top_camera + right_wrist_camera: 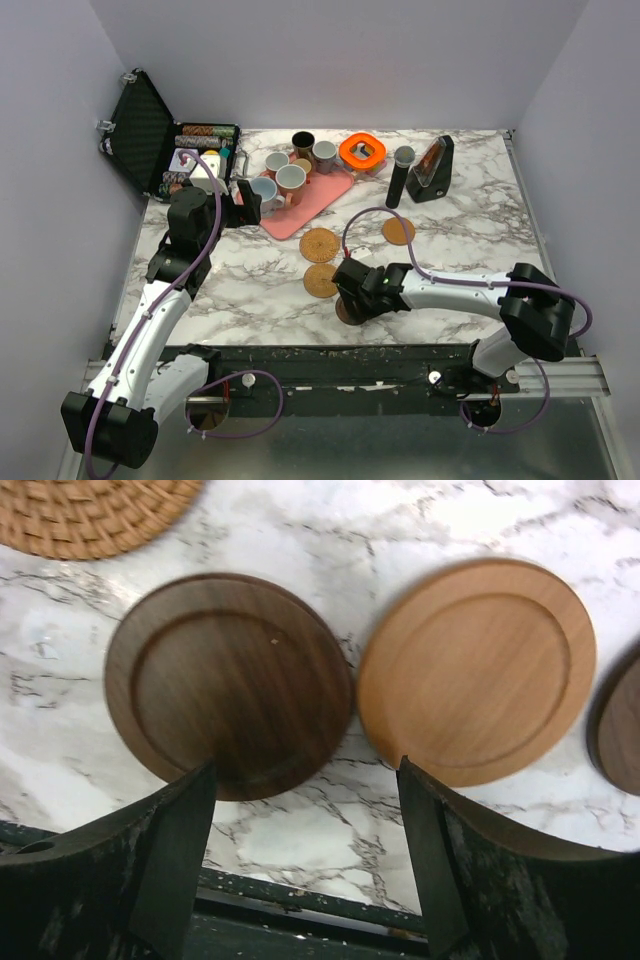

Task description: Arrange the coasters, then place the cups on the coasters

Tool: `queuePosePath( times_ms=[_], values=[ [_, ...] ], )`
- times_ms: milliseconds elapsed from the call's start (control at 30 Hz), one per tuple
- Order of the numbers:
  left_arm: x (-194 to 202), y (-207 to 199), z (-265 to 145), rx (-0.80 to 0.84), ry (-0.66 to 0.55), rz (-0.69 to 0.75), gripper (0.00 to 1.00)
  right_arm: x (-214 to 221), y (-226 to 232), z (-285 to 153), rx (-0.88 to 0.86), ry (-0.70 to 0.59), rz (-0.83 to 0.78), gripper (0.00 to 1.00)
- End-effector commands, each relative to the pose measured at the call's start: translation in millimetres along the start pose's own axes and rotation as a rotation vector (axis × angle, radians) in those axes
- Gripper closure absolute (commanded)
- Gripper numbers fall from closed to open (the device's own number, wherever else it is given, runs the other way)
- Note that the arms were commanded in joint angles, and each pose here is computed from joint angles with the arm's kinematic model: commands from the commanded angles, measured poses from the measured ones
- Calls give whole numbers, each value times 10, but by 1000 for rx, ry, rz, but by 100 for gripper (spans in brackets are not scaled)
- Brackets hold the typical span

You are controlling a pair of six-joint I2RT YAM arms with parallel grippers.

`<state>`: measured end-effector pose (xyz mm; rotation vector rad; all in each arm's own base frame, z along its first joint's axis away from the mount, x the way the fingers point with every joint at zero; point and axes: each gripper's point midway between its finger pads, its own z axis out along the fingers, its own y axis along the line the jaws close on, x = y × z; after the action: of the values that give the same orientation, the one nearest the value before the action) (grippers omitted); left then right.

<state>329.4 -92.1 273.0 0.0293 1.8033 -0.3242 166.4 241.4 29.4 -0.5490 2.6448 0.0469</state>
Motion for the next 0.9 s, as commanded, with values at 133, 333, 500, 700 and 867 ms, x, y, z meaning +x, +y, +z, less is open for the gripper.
queuePosePath(
  times_ms=[133,333,500,700,867],
  values=[
    [-54,1,-29,-6,-28,-6,2,296,-280,45,118,74,100,27],
    [-46,2,-24,-6,-27,-6,2,369,-310,168,101,112,155,30],
    [-47,8,-22,-9,-26,-4,2,311,-469,288,135,128,194,32],
    [-39,28,-19,-19,-23,0,2,184,-578,376,152,132,215,32],
    [-25,38,-15,-23,-19,2,2,103,-700,422,193,122,222,36]
  ],
)
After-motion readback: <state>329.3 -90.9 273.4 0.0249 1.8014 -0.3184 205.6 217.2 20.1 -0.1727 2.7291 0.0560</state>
